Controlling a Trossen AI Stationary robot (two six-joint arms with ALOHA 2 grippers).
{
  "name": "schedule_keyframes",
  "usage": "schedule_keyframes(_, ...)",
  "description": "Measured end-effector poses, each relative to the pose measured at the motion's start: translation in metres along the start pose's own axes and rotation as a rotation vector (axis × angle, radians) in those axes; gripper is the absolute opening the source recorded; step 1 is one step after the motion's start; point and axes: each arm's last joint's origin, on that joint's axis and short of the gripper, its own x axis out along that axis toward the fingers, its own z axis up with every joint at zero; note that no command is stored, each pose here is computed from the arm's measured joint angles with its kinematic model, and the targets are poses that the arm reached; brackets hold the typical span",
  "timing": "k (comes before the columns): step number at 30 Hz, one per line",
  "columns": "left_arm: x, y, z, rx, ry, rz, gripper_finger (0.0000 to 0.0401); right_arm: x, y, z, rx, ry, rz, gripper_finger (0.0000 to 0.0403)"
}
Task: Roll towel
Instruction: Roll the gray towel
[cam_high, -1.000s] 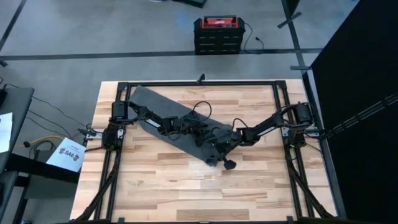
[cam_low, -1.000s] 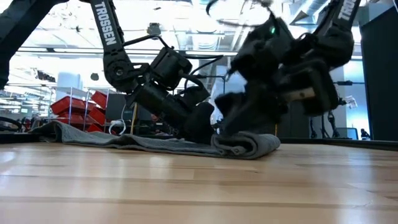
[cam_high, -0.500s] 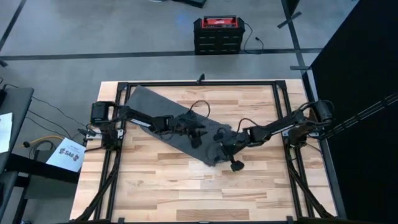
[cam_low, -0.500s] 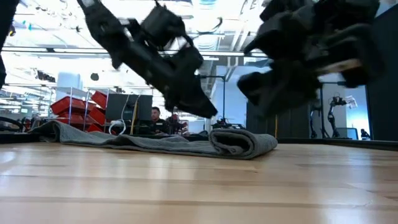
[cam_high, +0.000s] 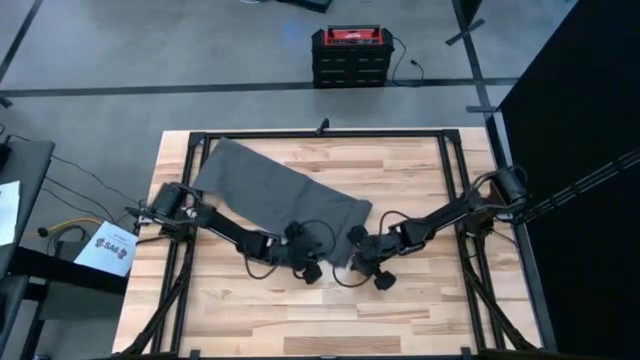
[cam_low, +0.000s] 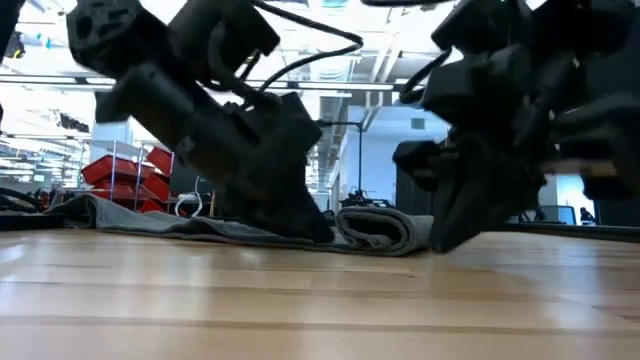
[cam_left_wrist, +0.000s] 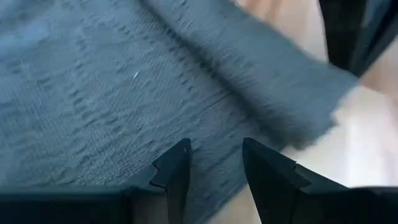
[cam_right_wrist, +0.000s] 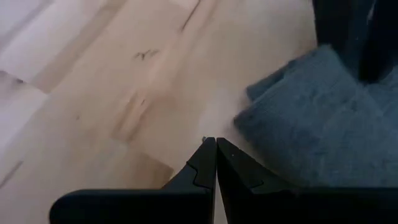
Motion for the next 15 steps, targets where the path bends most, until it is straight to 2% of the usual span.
schedule_keyframes(7,0.013,-0.005,-0.002,-0.024,-0.022,-0.011,0.0133,0.008,-0.004,0.001,-0.010,-0.037,-0.012,0.0000)
schedule_keyframes(15,0.014,-0.003,-0.001,-0.022,-0.007,-0.008,0.0133,0.005,-0.011,0.020,-0.080,-0.063,-0.030,0.0000)
